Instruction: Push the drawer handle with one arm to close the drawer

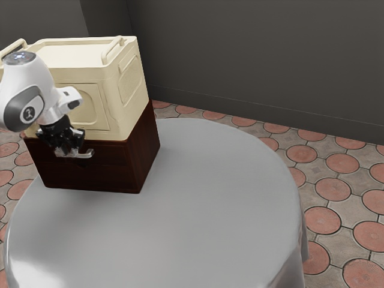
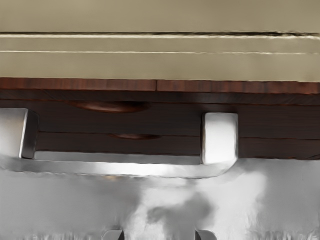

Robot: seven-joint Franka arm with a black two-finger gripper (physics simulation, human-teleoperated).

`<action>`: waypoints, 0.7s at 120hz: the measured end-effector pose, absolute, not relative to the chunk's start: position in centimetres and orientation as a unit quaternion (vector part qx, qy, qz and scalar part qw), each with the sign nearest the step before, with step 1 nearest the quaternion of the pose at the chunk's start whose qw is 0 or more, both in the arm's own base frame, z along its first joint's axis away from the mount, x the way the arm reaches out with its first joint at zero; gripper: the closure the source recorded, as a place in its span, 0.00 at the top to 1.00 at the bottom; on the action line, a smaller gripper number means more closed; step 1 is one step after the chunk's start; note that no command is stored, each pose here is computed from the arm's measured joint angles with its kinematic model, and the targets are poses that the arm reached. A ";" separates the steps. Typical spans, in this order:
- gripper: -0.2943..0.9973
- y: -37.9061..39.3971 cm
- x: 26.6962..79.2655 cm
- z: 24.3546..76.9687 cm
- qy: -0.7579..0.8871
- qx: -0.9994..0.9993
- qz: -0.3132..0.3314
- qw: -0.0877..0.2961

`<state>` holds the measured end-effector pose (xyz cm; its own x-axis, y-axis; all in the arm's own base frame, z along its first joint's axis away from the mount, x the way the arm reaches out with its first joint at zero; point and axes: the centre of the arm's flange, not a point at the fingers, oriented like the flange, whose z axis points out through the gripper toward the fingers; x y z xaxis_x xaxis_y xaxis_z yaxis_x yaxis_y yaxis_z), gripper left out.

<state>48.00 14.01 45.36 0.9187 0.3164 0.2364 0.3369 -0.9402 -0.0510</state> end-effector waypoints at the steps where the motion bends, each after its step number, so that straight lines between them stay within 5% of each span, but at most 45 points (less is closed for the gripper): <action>1: 0.39 13.7 47.8 45.9 -0.165 -0.979 -0.114 0.041; 9: 0.49 10.0 45.9 51.5 -0.139 -0.983 -0.120 0.022; 25: 0.61 8.3 43.6 73.7 -0.137 -0.968 -0.211 0.020; 32: 0.65 8.8 41.9 77.9 -0.145 -0.965 -0.216 0.012; 45: 0.69 13.2 45.7 76.8 -0.200 -0.966 -0.163 0.031; 65: 0.73 18.2 44.4 81.1 -0.253 -0.948 -0.189 0.035; 84: 0.74 17.2 49.2 73.9 -0.246 -0.964 -0.089 0.051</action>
